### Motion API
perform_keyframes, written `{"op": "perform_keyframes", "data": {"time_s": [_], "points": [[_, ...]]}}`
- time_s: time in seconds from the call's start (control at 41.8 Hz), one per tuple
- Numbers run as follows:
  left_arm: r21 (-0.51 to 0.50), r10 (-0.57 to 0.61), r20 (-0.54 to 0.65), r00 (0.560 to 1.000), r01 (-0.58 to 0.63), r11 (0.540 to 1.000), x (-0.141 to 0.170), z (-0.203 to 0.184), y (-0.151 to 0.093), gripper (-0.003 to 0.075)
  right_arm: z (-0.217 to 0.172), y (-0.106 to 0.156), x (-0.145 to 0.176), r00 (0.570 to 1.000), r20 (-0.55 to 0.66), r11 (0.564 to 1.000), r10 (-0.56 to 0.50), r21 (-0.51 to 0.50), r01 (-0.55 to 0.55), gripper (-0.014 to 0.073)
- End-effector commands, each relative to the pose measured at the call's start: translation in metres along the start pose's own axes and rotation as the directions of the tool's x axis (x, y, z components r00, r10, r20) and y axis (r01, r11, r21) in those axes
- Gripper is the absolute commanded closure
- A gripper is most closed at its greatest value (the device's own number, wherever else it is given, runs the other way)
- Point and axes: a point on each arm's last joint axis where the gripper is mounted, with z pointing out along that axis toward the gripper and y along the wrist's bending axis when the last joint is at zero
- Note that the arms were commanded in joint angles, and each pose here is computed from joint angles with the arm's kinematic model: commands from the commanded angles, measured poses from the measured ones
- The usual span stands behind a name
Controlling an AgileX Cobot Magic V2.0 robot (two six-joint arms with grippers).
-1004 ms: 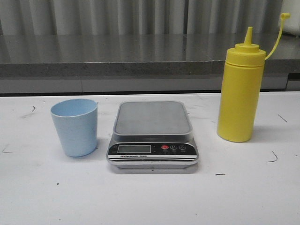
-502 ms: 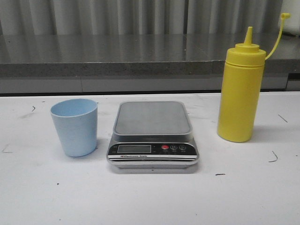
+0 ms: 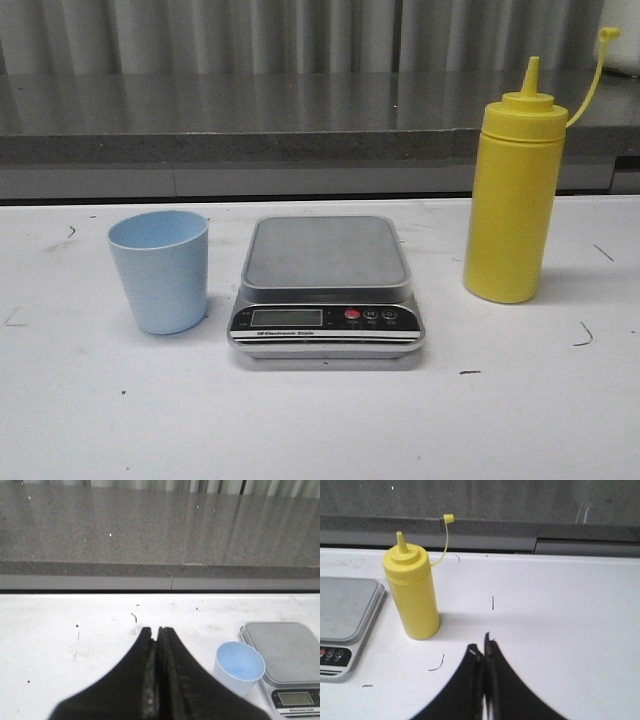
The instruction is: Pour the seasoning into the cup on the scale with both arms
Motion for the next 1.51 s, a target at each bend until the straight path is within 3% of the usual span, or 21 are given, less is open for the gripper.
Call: {"op": "perform_keyframes", "data": {"time_s": [0.0,0.167,0.287,0.382,0.406,0.526,0.622,0.813,1.028,1.243,1.482], "points": [[0.002,-0.010,0.041,0.999,0.010,1.000,-0.013,0.009,0.000,0.0740,0.008,-0.001,-0.015,0.999,0.044,1.000,-0.018,0.013,0.018,0.0664],[-0.003,-0.013,-0.059,0.998,0.013,1.000,-0.008,0.028,0.000,0.0740,0.024,-0.001,-0.012,0.998,-0.047,0.999,-0.035,0.014,0.036,0.0654],[-0.006,-0.014,-0.110,0.994,0.014,1.000,-0.005,0.039,0.001,0.0720,0.032,-0.002,-0.007,0.992,-0.105,0.997,-0.069,0.010,0.070,0.0481],[-0.008,-0.016,-0.133,0.991,0.015,1.000,-0.004,0.045,0.001,0.0605,0.038,-0.002,-0.004,0.988,-0.138,0.998,-0.068,0.009,0.070,0.0256],[-0.008,-0.016,-0.137,0.990,0.015,1.000,-0.004,0.047,0.001,0.0542,0.038,-0.002,-0.004,0.988,-0.142,0.998,-0.068,0.008,0.069,0.0195],[-0.004,-0.014,-0.166,0.986,0.014,1.000,-0.002,0.054,0.001,0.0296,0.042,-0.002,0.001,0.984,-0.164,0.998,-0.067,0.008,0.069,0.0041],[0.023,-0.005,-0.199,0.980,0.010,1.000,-0.002,0.061,-0.003,0.0213,0.043,-0.002,0.006,0.981,-0.184,0.998,-0.066,0.007,0.069,0.0034],[0.141,0.066,-0.303,0.951,-0.024,0.990,-0.005,0.079,-0.025,0.0230,0.043,-0.002,0.007,0.979,-0.193,0.998,-0.066,0.006,0.069,0.0034],[0.251,0.167,-0.444,0.880,-0.057,0.966,-0.011,0.118,-0.057,0.0230,0.043,-0.002,0.007,0.979,-0.193,0.998,-0.066,0.006,0.069,0.0034],[0.260,0.204,-0.573,0.794,-0.060,0.964,-0.009,0.169,-0.074,0.0230,0.043,-0.002,0.007,0.979,-0.193,0.998,-0.066,0.006,0.069,0.0034],[0.253,0.216,-0.648,0.730,-0.060,0.965,-0.002,0.223,-0.088,0.0230,0.043,-0.002,0.007,0.979,-0.193,0.998,-0.066,0.006,0.069,0.0034]]}}
